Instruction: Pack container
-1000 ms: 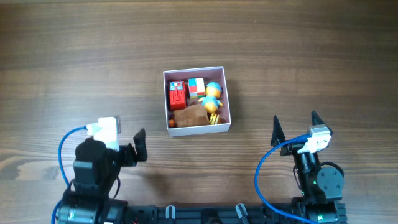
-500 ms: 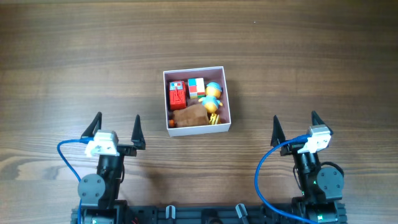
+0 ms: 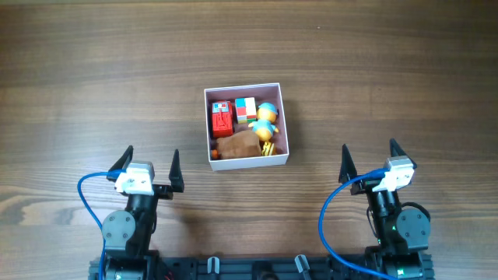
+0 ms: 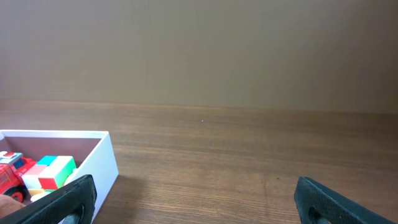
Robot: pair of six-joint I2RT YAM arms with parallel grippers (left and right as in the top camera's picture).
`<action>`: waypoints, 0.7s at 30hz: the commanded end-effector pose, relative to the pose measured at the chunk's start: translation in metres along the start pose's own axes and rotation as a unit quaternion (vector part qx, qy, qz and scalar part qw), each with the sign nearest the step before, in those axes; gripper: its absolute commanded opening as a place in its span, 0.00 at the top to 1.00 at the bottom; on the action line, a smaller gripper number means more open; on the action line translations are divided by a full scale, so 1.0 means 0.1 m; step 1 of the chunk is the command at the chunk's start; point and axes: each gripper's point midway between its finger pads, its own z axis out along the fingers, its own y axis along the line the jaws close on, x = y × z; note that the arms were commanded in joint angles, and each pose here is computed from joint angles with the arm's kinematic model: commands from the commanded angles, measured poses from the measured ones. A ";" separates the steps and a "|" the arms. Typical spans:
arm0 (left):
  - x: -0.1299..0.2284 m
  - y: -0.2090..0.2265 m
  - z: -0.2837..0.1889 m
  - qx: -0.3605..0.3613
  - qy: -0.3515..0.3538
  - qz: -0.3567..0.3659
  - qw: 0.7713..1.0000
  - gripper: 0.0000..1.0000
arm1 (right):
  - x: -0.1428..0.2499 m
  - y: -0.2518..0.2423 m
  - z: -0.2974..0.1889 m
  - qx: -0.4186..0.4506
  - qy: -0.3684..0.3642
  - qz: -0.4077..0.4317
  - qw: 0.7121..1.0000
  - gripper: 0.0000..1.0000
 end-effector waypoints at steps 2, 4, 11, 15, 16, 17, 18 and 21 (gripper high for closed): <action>-0.01 0.17 -0.01 -0.046 -0.011 -0.118 0.992 0.00 | -0.02 0.02 0.00 -0.007 -0.004 0.006 1.000 0.00; -0.01 0.17 -0.01 -0.046 -0.010 -0.112 0.993 0.00 | -0.02 0.02 0.00 -0.007 -0.004 0.006 1.000 0.00; 0.01 0.06 0.00 -0.016 -0.001 -0.070 0.997 0.00 | -0.02 0.02 0.00 -0.007 -0.004 0.006 1.000 0.00; 0.02 0.03 0.00 -0.007 0.000 -0.056 0.998 0.00 | -0.02 0.02 0.00 -0.007 -0.004 0.006 1.000 0.00; 0.02 0.03 0.00 -0.007 0.000 -0.056 0.998 0.00 | -0.02 0.02 0.00 -0.007 -0.004 0.006 1.000 0.00; 0.02 0.03 0.00 -0.007 0.000 -0.056 0.998 0.00 | -0.02 0.02 0.00 -0.007 -0.004 0.006 1.000 0.00; 0.02 0.03 0.00 -0.007 0.000 -0.059 0.998 0.00 | -0.02 0.02 0.00 -0.007 -0.004 0.006 1.000 0.00; 0.01 0.03 0.00 -0.007 -0.001 -0.075 0.997 0.00 | -0.02 0.02 0.00 -0.007 -0.004 0.006 1.000 0.00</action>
